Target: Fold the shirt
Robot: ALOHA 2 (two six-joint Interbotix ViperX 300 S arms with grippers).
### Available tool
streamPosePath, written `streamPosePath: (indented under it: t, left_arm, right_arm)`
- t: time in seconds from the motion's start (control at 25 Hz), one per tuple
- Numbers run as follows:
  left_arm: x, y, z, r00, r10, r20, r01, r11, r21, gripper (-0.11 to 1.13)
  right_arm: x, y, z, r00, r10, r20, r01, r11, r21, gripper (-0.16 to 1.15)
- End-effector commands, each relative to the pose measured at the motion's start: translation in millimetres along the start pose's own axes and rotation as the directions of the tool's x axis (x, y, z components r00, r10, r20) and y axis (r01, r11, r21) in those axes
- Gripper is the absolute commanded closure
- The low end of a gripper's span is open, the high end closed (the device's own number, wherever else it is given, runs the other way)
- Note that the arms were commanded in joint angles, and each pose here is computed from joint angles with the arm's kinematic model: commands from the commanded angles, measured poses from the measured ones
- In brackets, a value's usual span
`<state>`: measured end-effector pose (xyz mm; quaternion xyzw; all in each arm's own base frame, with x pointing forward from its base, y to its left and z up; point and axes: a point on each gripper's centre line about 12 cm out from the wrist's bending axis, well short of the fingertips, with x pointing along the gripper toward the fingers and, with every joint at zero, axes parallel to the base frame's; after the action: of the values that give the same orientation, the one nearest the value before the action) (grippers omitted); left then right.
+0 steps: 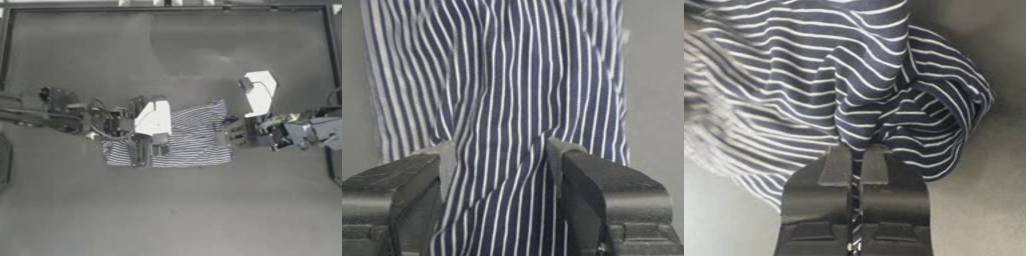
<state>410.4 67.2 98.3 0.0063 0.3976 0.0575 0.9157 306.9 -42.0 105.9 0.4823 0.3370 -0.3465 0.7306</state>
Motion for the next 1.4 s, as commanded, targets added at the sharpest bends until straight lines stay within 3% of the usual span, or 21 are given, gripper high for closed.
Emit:
streamPosePath:
  t: [0.04, 0.36, 0.68, 0.88, 1.16, 1.4]
  left_arm:
    - [-1.0, 3.3, 9.6, 1.0, 0.006, 0.027, -0.006, 1.0, -0.003, 0.12]
    - [9.6, 4.4, 14.4, 0.999, 0.007, 0.032, -0.007, 1.0, -0.004, 0.12]
    - [21.9, 4.7, 24.4, 0.999, 0.007, 0.045, -0.007, 1.0, -0.003, 0.12]
    - [30.5, 5.7, 34.6, 0.998, 0.009, 0.064, -0.009, 1.0, -0.001, 0.12]
    - [35.3, 5.2, 45.7, 0.996, 0.009, 0.087, -0.009, 1.0, 0.001, 0.12]
    - [13.1, 7.0, 65.9, 0.99, 0.014, 0.143, -0.016, 0.9998, 0.008, 0.12]
  right_arm:
    - [-17.2, 16.5, 5.0, 0.998, 0.057, 0.03, -0.056, 0.9984, -0.009, 0.96]
    - [-43.3, 30.0, 16.1, 0.989, 0.124, 0.079, -0.123, 0.9923, -0.008, 0.94]
    - [-69.7, 45.0, 32.8, 0.979, 0.144, 0.146, -0.144, 0.9895, -0.015, 0.93]
    - [-77.7, 52.2, 38.4, 0.98, 0.128, 0.154, -0.123, 0.9917, -0.038, 0.93]
    - [-82.5, 50.0, 38.5, 0.991, 0.057, 0.121, -0.05, 0.9971, -0.058, 0.93]
    - [-80.9, 43.8, 34.8, 0.993, 0.042, 0.106, -0.036, 0.9976, -0.059, 0.93]
